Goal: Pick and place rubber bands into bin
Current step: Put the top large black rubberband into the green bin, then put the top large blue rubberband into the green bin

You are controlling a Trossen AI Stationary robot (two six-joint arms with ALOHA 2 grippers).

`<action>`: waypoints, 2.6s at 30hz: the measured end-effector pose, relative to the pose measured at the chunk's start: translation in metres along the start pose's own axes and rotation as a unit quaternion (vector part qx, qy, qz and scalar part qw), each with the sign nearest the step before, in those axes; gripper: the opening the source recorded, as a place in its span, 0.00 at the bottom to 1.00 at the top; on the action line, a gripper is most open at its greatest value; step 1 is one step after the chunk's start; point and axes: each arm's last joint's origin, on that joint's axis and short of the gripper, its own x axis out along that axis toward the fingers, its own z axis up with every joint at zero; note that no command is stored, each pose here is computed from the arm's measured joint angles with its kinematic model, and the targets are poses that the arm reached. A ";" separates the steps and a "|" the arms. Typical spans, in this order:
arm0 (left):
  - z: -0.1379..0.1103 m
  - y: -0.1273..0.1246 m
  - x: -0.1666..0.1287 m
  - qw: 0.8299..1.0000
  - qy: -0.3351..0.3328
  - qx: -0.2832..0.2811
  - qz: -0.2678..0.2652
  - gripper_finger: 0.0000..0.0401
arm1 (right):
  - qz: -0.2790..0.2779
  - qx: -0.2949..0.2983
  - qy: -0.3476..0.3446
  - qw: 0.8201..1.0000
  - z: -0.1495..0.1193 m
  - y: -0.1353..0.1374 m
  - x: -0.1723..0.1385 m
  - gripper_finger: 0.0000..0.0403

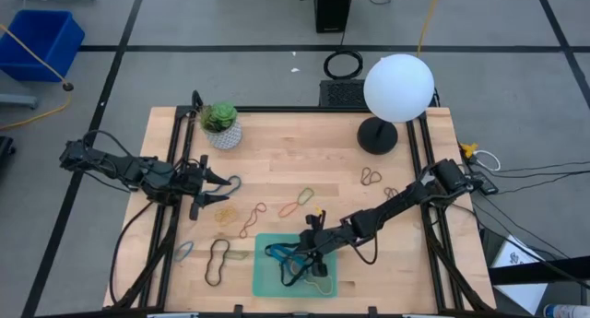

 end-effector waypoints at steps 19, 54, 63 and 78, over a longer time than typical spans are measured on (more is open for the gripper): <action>0.000 0.000 0.000 1.000 0.001 0.001 0.000 0.52 | 0.000 0.009 -0.003 1.000 0.000 0.000 0.000 0.33; 0.000 0.001 0.025 0.993 0.058 -0.037 0.098 0.52 | 0.000 -0.057 -0.199 0.978 -0.015 -0.029 -0.179 0.42; 0.013 0.018 0.049 0.921 0.281 -0.127 0.241 0.52 | -0.025 -0.043 -0.195 0.980 -0.023 -0.044 -0.175 0.42; -0.030 0.064 0.098 0.802 0.467 -0.227 0.295 0.52 | -0.033 -0.040 -0.196 0.979 -0.021 -0.049 -0.175 0.42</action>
